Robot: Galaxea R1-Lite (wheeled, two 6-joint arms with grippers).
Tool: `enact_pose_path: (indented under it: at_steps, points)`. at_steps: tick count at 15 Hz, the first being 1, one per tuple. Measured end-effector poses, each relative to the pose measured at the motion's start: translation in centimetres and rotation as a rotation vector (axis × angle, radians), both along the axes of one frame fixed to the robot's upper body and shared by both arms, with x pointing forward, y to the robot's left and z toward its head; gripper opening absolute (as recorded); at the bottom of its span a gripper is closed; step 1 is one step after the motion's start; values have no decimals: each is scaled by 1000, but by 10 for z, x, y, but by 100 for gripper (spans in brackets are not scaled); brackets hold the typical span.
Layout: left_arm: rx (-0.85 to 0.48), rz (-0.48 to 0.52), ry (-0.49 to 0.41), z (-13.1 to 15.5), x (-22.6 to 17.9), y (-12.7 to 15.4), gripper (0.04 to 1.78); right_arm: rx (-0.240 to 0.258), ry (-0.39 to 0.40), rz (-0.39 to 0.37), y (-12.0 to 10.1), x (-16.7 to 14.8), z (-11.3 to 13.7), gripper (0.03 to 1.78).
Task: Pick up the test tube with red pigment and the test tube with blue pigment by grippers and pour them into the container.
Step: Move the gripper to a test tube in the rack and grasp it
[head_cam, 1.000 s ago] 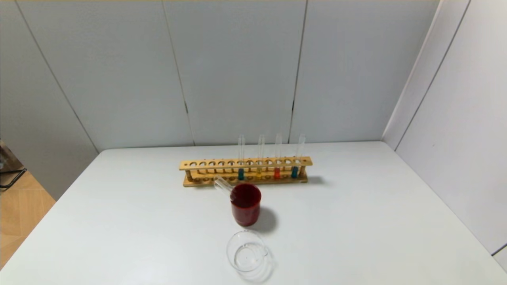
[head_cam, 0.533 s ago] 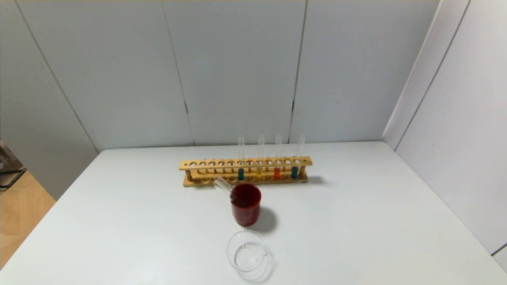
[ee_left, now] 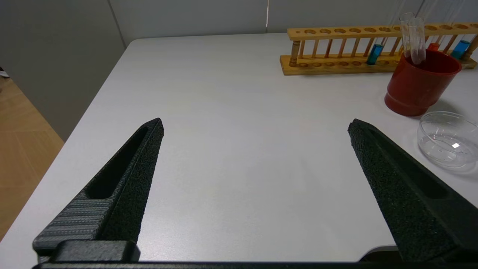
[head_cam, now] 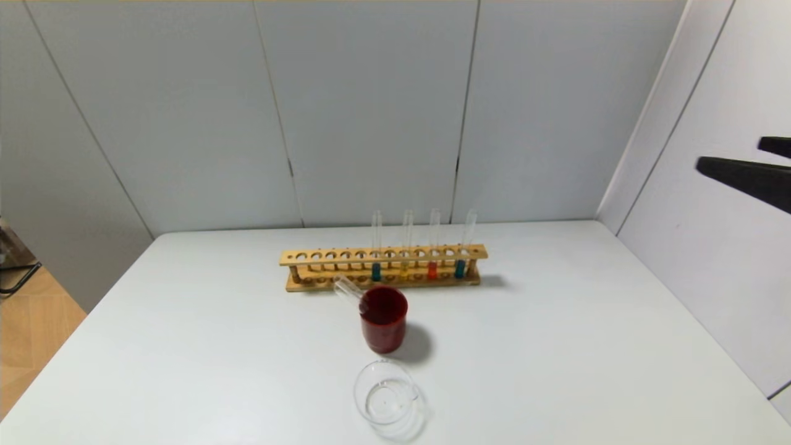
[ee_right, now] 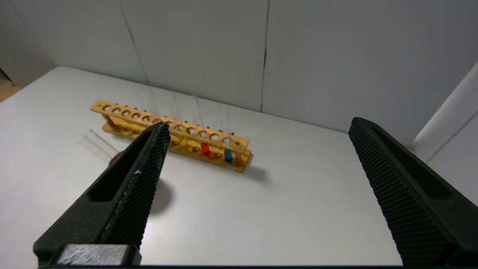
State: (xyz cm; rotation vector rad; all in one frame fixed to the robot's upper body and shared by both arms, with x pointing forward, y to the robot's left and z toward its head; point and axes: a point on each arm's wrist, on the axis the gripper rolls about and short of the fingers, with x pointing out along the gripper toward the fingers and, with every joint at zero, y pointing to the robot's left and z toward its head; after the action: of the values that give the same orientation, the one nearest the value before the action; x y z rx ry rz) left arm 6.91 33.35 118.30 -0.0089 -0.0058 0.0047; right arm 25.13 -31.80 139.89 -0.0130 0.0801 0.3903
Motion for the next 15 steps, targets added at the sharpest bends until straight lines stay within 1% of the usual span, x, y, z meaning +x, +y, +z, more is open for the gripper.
enact_pose_path:
  at_steps: [3,5,7,9,11,15]
  points:
    - [0,0,0,0,0,0,175,8,63,-4,4,67,-27,175]
    - [0,-1,0,0,0,0,175,9,93,-2,6,103,-50,175]
    - [0,-1,0,0,0,0,175,10,129,23,11,130,-77,175]
    - [0,0,0,0,0,0,175,6,180,92,21,143,-107,175]
    - [0,0,0,0,0,0,175,-1,204,145,33,150,-129,175]
    - [0,-1,0,0,0,0,175,-6,188,212,56,162,-157,175]
